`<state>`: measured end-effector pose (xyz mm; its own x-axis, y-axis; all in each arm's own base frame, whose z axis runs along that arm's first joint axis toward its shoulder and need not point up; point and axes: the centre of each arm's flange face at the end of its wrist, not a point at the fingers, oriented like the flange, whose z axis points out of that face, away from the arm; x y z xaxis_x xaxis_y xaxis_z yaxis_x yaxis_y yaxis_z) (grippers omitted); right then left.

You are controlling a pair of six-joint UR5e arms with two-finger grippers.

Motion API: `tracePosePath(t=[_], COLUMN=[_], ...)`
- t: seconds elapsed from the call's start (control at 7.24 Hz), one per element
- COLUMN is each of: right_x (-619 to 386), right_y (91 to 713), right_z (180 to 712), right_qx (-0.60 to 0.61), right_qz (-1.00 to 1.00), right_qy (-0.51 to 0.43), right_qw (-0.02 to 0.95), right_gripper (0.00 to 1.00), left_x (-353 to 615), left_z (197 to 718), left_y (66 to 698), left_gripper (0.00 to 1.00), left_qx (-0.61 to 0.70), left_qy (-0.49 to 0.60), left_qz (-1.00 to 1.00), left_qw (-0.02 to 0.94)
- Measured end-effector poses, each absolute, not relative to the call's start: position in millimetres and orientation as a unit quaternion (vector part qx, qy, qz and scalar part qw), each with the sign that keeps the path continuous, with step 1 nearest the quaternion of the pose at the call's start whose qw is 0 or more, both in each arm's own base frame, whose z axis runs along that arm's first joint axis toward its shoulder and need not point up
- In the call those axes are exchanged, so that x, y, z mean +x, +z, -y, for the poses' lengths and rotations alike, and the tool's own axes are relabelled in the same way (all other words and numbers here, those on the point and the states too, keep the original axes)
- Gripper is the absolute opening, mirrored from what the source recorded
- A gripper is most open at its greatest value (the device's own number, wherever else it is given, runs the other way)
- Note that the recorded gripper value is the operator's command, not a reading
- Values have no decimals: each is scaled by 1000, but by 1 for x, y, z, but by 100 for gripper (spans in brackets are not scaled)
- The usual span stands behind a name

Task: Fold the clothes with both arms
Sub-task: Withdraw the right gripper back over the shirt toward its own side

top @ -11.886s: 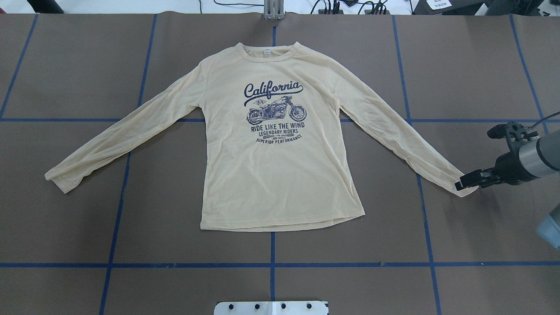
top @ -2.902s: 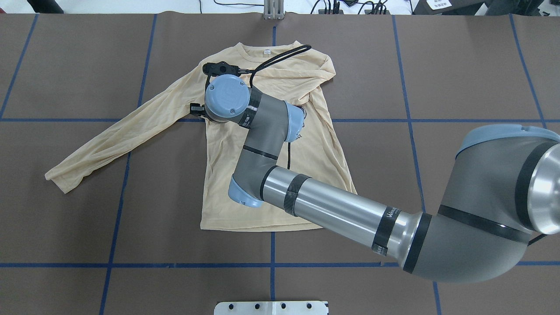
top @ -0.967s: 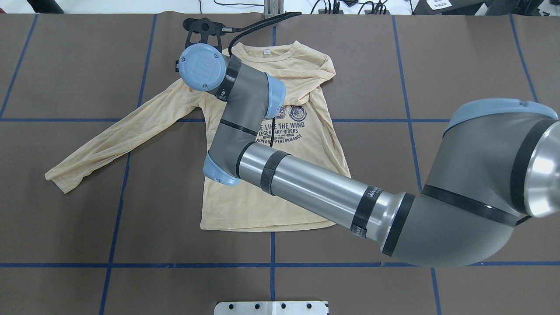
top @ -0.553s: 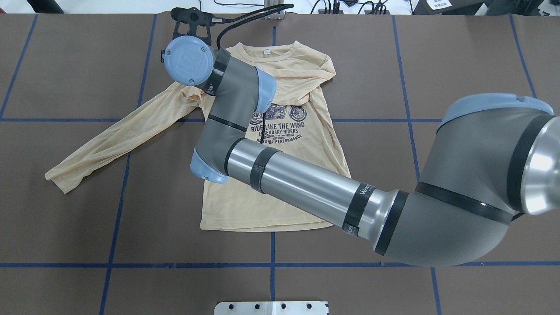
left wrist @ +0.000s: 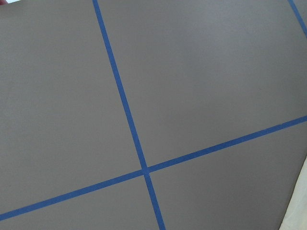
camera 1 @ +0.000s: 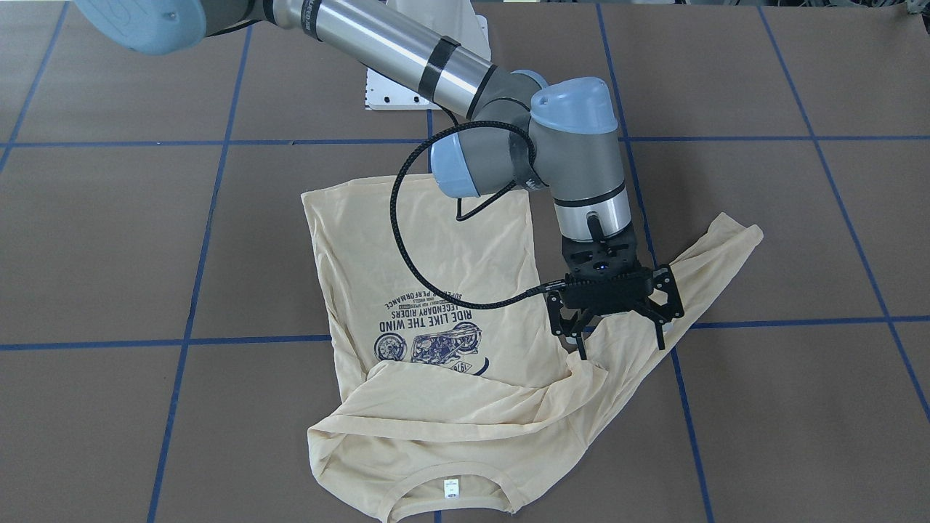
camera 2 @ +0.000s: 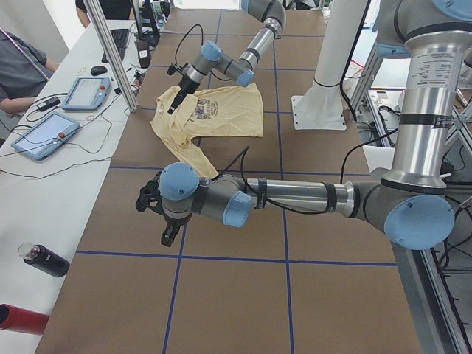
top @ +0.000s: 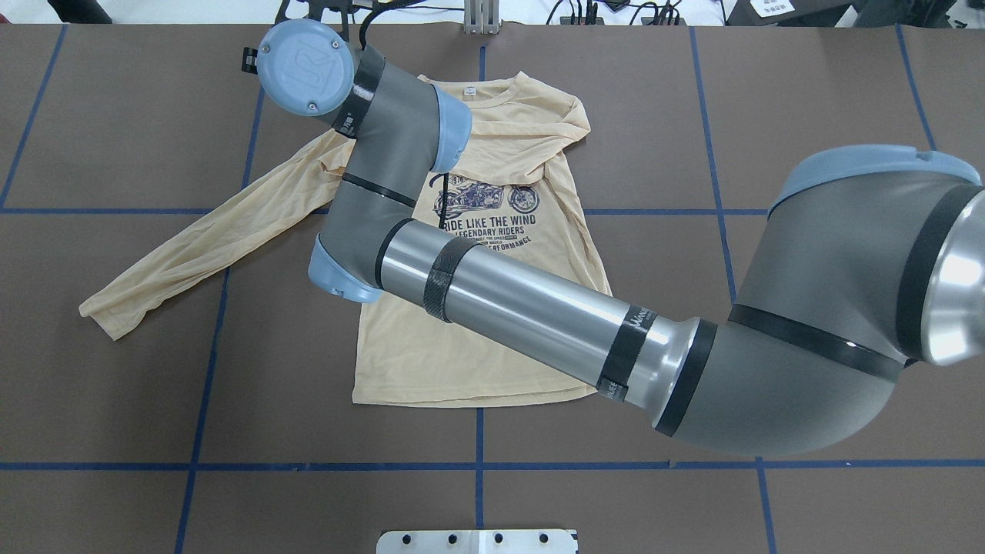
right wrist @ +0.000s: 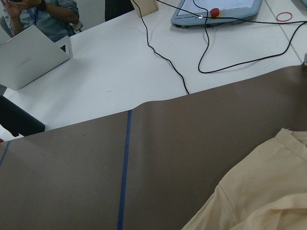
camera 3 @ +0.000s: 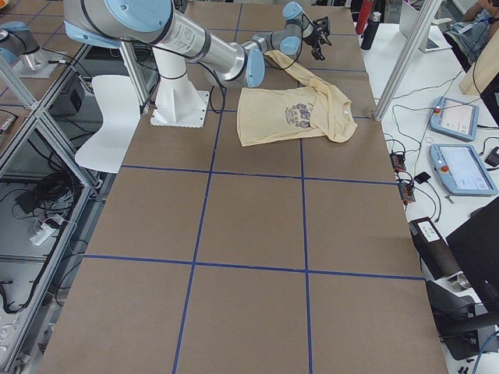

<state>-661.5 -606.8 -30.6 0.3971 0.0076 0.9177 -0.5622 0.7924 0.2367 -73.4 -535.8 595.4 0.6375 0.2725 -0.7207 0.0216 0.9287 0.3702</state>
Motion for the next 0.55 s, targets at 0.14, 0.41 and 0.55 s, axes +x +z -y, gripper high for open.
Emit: tracePosePath(t=[0.14, 0.41, 0.55], right_x=[-640, -596, -584], right_y=[-27, 3, 21], right_z=[609, 607, 604], right_qx=[254, 223, 210], right_qz=[521, 522, 516], right_qy=[175, 161, 157], right_qw=[796, 808, 815], right_gripper=[99, 99, 99], left_x=[-72, -60, -49], left_z=[536, 532, 532], left_y=[591, 583, 580], left_gripper=[100, 100, 100], left_qx=[183, 184, 176], left_qy=[46, 4, -5], left_qz=[-427, -462, -477], left_qw=[884, 867, 861])
